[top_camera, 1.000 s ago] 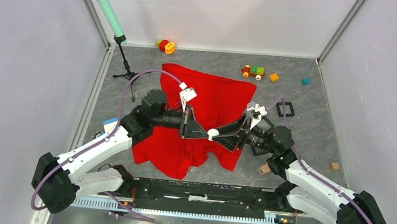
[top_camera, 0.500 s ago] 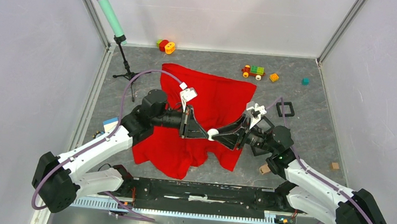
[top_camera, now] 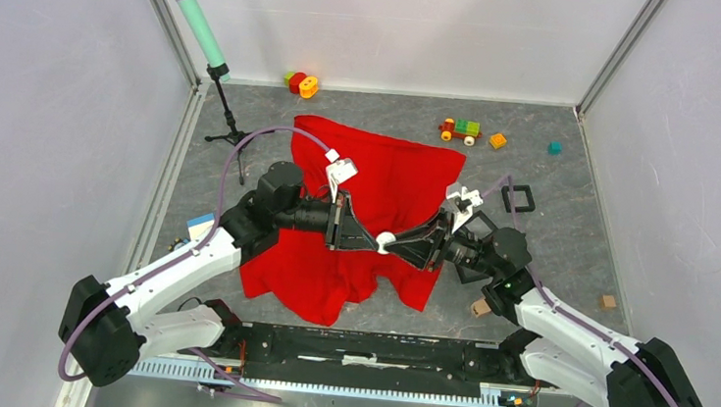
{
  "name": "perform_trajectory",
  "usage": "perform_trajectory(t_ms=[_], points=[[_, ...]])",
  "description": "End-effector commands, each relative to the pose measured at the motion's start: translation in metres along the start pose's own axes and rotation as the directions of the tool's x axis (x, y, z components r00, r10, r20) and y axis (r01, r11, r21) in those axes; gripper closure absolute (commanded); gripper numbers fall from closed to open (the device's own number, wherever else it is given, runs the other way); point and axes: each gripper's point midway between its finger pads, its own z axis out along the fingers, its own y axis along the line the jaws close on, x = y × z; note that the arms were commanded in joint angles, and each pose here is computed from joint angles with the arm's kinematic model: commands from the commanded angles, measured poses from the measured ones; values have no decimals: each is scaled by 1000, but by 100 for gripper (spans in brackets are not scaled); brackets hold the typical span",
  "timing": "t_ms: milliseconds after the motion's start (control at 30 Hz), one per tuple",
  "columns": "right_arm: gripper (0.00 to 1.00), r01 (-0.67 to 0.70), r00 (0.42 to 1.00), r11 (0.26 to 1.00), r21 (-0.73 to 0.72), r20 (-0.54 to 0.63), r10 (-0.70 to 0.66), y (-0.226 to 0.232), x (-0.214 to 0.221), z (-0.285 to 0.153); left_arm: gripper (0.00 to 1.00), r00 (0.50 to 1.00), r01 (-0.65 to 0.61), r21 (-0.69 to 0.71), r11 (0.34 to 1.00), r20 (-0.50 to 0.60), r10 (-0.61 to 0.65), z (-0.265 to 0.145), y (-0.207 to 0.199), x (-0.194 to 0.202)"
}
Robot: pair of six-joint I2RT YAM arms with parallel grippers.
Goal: Remove the brooch from the garment
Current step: Close the brooch.
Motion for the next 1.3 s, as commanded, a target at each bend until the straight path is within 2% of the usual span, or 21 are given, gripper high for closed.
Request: perform_trajectory(t_ms=[0,400,1000,1067,1267], points=[[72,9,999,1000,-3,37,-9,1,-15,6,98,1000,-11,65,998,-11,12,0,-13,-1],[82,-53,998,999,7,28,52,-3,-14,10,98,999,-33,30,999,-21,34,1,-7,1],[84,-102,992,991,85,80,95,-17,-14,7,98,999,-24,-20,1000,-44,23,2,2,10],[79,-86,992,994,71,93,80,-14,-16,6,98,999,-21,-35,999,-43,19,2,5,10],[77,-81,992,993,83,108,72,-14,-16,2,98,999,-15,-94,995,-44,11,2,15,11]])
